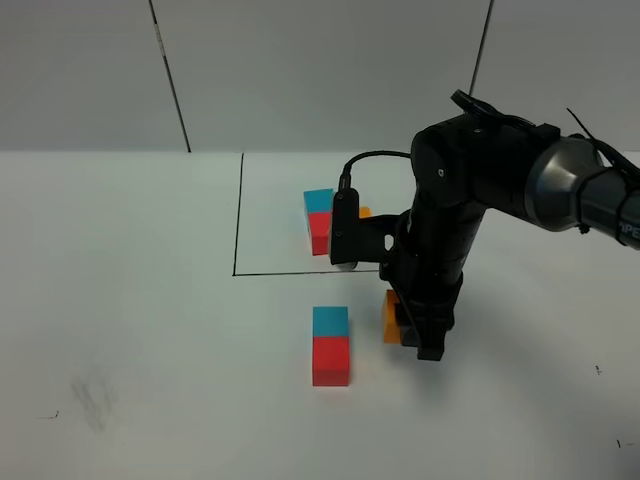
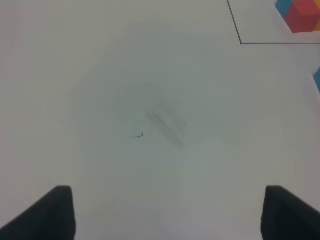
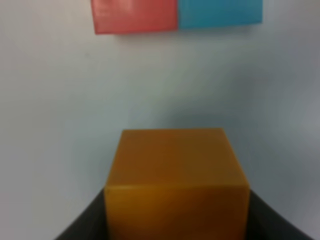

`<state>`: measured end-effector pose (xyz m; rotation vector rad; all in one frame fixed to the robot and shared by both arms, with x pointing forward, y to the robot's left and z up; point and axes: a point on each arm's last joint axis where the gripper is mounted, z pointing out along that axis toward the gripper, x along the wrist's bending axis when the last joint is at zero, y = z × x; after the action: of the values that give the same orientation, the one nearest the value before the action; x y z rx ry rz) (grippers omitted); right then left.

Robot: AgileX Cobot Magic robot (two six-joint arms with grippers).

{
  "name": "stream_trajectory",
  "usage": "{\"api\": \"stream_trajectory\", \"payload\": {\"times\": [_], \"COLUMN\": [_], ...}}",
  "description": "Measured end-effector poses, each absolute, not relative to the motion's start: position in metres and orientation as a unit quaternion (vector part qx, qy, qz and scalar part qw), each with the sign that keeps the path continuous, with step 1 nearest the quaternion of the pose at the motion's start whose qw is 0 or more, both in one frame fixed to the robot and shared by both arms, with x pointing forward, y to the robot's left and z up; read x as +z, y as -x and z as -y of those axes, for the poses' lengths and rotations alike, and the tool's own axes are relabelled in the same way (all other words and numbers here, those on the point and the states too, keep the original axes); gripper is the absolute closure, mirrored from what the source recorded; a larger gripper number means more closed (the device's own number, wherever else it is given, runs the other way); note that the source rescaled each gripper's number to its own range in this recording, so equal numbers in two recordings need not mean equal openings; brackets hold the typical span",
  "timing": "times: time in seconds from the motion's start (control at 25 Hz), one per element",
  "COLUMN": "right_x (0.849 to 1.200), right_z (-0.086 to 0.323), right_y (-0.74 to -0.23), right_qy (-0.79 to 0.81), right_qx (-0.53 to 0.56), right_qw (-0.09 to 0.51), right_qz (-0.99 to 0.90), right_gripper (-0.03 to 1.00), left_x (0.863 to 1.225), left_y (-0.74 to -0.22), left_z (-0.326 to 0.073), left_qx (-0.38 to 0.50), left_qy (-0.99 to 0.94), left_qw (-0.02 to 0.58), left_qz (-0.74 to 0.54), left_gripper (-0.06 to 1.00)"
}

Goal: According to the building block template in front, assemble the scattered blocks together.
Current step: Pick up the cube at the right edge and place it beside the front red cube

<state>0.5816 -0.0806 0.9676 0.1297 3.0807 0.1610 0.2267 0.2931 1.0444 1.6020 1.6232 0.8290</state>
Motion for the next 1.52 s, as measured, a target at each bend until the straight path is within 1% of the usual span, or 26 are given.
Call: {"api": "stream_trajectory", "payload": {"times": [0.24, 0.36, 0.56, 0.72, 0.88, 1.08, 1.52], "right_x": [0.943, 0.935, 0.93, 0.921, 0.918, 0.911, 0.911], "right_z": [0.074, 0.067, 0.056, 0.054, 0.056, 0.059, 0.045], "right_y": [-0.582, -0.58, -0.576, -0.576, -0.577, -0.572, -0.568], "right_qy": [-0.044, -0.033, -0.034, -0.053, -0.064, -0.068, -0.047], "right_qx": [0.04, 0.031, 0.023, 0.006, -0.005, -0.013, 0.007], "right_qw": [0.002, 0.006, 0.021, 0.023, 0.03, 0.021, 0.037], "right_qz": [-0.998, -0.999, -0.999, -0.998, -0.997, -0.997, -0.998], "right_gripper": [0.77, 0.77, 0.77, 0.77, 0.77, 0.77, 0.77], "left_x": [1.044, 1.044, 1.044, 1.044, 1.044, 1.044, 1.044], "left_y": [-0.227, -0.227, -0.227, -0.227, -0.227, -0.227, -0.227], "left_z": [-0.293, -0.293, -0.293, -0.293, -0.293, -0.293, -0.293], "left_qx": [0.32, 0.32, 0.32, 0.32, 0.32, 0.32, 0.32], "left_qy": [-0.618, -0.618, -0.618, -0.618, -0.618, -0.618, -0.618], "left_qw": [0.35, 0.35, 0.35, 0.35, 0.35, 0.35, 0.35], "left_qz": [-0.627, -0.627, -0.627, -0.627, -0.627, -0.627, -0.627], "left_gripper": [0.15, 0.15, 0.15, 0.15, 0.15, 0.15, 0.15]}}
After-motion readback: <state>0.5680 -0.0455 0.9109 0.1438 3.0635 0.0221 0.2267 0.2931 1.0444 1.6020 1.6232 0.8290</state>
